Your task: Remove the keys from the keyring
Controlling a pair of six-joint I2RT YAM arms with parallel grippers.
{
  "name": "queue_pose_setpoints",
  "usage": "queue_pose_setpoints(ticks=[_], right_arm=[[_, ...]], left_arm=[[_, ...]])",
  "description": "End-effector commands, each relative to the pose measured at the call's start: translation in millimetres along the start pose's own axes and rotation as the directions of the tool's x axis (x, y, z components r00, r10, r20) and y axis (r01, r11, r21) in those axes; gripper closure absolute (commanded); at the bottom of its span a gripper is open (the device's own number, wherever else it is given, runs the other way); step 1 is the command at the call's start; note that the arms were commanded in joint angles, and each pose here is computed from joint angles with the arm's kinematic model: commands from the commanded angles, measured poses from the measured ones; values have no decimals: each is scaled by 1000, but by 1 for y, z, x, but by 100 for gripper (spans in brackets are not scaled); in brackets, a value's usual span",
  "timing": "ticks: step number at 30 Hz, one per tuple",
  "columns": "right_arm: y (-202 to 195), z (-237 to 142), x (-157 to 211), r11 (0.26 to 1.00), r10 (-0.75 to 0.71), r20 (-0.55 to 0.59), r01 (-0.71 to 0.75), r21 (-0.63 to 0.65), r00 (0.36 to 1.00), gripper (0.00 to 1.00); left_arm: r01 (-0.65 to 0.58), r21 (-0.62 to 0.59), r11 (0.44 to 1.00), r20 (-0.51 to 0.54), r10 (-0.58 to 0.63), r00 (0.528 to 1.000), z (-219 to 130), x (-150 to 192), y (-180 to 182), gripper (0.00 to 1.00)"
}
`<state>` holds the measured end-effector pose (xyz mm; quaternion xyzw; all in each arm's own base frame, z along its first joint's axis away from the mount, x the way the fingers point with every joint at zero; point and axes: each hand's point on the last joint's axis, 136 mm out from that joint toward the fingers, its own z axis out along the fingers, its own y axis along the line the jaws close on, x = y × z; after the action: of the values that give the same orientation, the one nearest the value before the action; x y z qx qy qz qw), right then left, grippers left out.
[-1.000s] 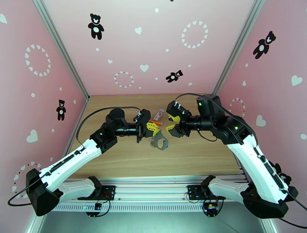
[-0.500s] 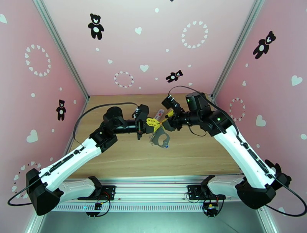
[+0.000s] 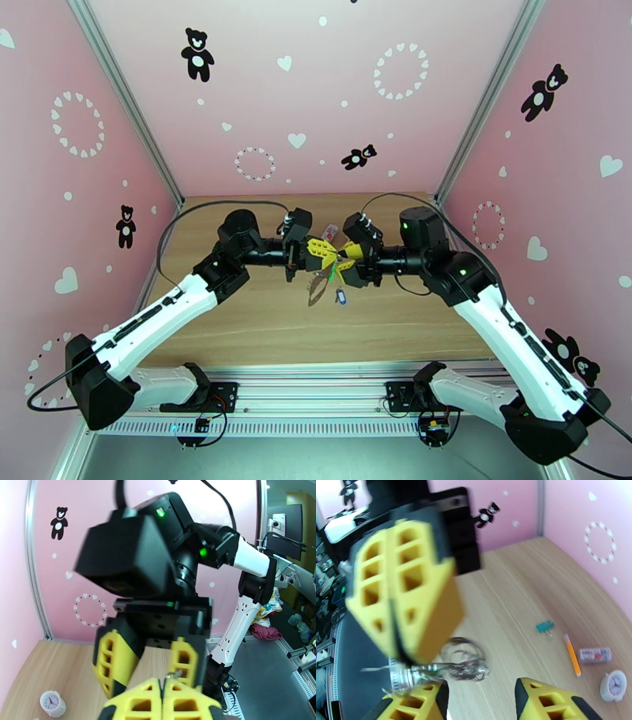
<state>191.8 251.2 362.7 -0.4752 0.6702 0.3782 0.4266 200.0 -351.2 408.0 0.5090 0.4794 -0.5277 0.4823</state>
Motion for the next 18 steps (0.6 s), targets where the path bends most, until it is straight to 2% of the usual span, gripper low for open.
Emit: queue_pose_setpoints(ticks=[1, 4, 7, 9, 12, 16, 18], right_arm=[[12, -12, -15, 997, -80, 83, 80, -3, 993, 51], [-4, -21, -10, 989, -91, 92, 80, 122, 992, 50], [-22, -27, 1, 967, -102, 16, 96, 236, 995, 51], [-28, -31, -2, 953, -118, 19, 108, 283, 993, 51], [-16, -31, -24, 967, -148, 112, 119, 225, 983, 50], [-16, -18, -23, 981, -126, 96, 110, 157, 987, 55], [-10, -19, -32, 984, -142, 132, 125, 129, 981, 57]], left_arm=[[-40, 104, 994, 20, 38, 999, 0, -16, -4, 100], [-43, 154, 987, 2, 43, 999, 1, -19, -10, 100], [-51, 162, 986, -3, 52, 999, 0, -22, -12, 100], [-51, 169, 984, -6, 52, 999, -1, -22, -14, 100], [-46, 168, 985, -9, 48, 999, 0, -21, -14, 100], [-49, 174, 983, -5, 50, 999, 0, -23, -16, 100], [-48, 171, 984, -6, 49, 999, 1, -23, -15, 100]])
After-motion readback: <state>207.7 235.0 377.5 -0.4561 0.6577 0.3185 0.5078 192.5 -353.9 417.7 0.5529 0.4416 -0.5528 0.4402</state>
